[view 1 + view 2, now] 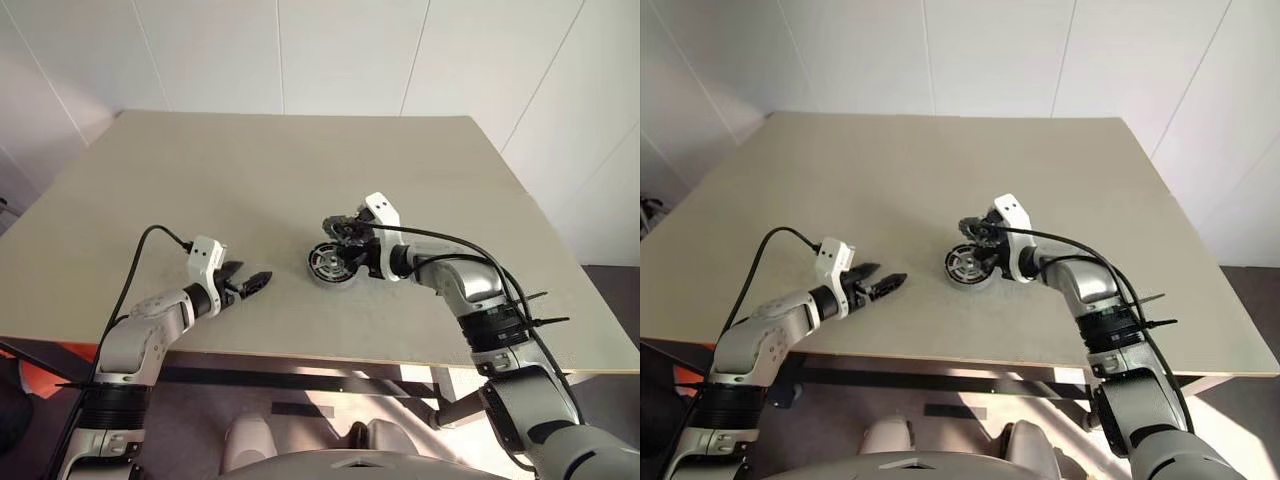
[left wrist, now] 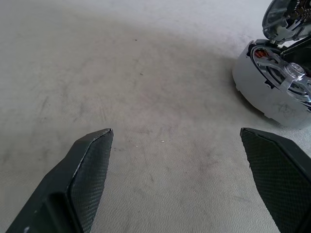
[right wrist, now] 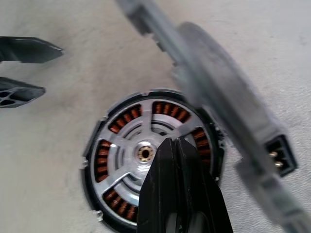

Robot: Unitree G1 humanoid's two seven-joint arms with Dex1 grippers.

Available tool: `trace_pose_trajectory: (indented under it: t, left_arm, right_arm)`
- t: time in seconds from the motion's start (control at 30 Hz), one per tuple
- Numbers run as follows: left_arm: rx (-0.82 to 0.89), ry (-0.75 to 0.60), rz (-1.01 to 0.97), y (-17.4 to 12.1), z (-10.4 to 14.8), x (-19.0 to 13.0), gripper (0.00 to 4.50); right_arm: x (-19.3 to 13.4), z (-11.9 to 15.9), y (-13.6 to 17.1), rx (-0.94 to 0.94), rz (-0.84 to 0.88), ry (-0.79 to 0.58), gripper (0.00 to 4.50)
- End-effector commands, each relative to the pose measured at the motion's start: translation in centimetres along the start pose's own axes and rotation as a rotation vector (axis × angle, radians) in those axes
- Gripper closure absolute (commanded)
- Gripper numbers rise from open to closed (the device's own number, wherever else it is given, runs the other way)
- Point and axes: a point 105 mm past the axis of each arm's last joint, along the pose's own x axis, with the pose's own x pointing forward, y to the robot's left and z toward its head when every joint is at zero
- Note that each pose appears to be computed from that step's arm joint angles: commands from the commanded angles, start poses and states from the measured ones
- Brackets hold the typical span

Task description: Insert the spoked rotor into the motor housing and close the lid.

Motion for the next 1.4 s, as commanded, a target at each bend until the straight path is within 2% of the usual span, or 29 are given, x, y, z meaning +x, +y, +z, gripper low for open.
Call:
trace_pose_trajectory:
  t: [0.03, 0.2, 0.3, 0.43, 0.5, 0.63, 0.7, 0.93, 1.1, 1.2, 1.4]
  left_arm:
    - [0.033, -0.035, -0.010, -0.2, 1.3, 0.0, 0.07]
    - [0.032, -0.034, -0.019, -0.4, 1.2, 0.1, 0.07]
    - [0.032, -0.036, -0.025, -0.5, 1.3, 0.2, 0.07]
    - [0.030, -0.038, -0.028, -0.7, 1.2, 0.3, 0.07]
    - [0.028, -0.038, -0.028, -0.7, 1.2, 0.4, 0.07]
    - [0.027, -0.042, -0.026, -0.8, 1.2, 0.4, 0.07]
    - [0.026, -0.044, -0.024, -0.7, 1.3, 0.3, 0.07]
    - [0.026, -0.045, -0.014, -0.2, 1.4, 0.0, 0.07]
    - [0.029, -0.044, -0.010, 0.0, 1.6, 0.0, 0.07]
    - [0.031, -0.045, -0.009, 0.1, 1.6, 0.0, 0.07]
    - [0.037, -0.043, -0.008, 0.2, 1.7, -0.1, 0.07]
  right_arm:
    - [-2.0, 3.5, 2.9, -0.118, 0.109, -0.093, 4.44]
    - [-4.1, 6.5, 4.8, -0.230, 0.156, -0.161, 4.44]
    - [-5.0, 9.1, 4.5, -0.250, 0.127, -0.230, 4.44]
    - [-5.2, 11.9, -0.7, -0.179, -0.105, -0.304, 4.44]
    - [-5.1, 12.2, -2.3, -0.161, -0.153, -0.299, 4.44]
    - [-3.7, 8.9, -5.6, -0.175, -0.269, -0.161, 4.44]
    - [-3.5, 8.0, -5.8, -0.176, -0.264, -0.132, 4.44]
    - [-3.4, 5.8, -3.4, -0.173, -0.138, -0.077, 4.44]
    - [-2.7, 3.8, 1.2, -0.156, 0.011, -0.040, 4.44]
    - [-2.1, 2.1, 1.6, -0.121, 0.001, -0.001, 4.44]
    - [-0.8, 0.8, 1.6, -0.040, -0.022, 0.020, 4.44]
